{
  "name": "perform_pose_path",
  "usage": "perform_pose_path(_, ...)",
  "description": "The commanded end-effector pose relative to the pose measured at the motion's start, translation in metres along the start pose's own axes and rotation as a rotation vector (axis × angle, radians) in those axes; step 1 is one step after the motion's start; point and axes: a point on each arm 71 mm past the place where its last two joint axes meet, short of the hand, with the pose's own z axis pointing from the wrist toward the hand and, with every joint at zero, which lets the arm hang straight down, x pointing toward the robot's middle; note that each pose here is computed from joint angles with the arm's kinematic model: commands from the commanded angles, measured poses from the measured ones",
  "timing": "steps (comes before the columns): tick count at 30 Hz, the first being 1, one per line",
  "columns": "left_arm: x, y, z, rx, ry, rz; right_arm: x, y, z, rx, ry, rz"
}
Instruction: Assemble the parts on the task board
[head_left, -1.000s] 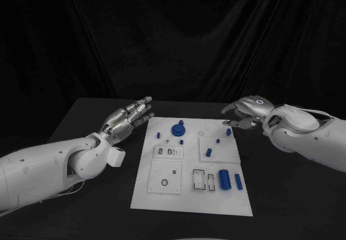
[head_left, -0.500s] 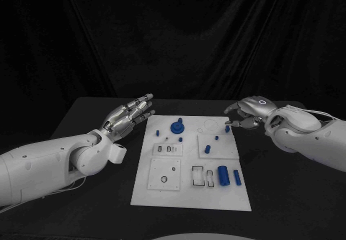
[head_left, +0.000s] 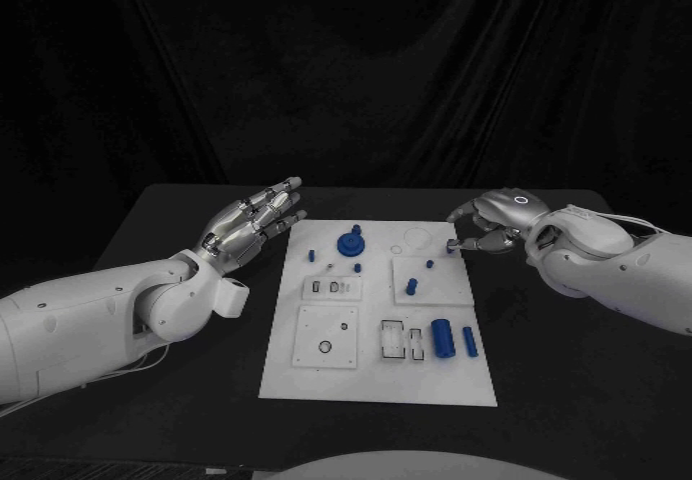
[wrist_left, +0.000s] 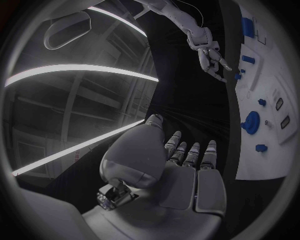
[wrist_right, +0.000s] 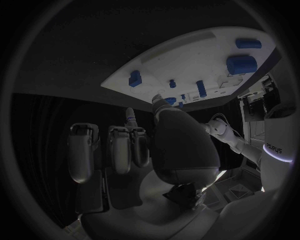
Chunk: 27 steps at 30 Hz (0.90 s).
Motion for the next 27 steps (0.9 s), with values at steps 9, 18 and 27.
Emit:
perform_pose_path(9, 0.0015, -0.0075, -0.0006, 0.116, 0.013, -0.011, 0.0024, -0.0024, 0.0001, 0.001, -0.009, 0.0)
perform_pose_path(18, 0.0008, -0.0074, -0.0015, 0.115, 0.013, -0.012, 0.0041, -0.0034, -0.0007, 0.0, 0.001, 0.0)
perform_pose_path(27, 0.0009, -0.0073, -0.0022, 0.113, 0.015, -0.015, 0.0095, -0.004, -0.0003, 0.005, 0.023, 0.0)
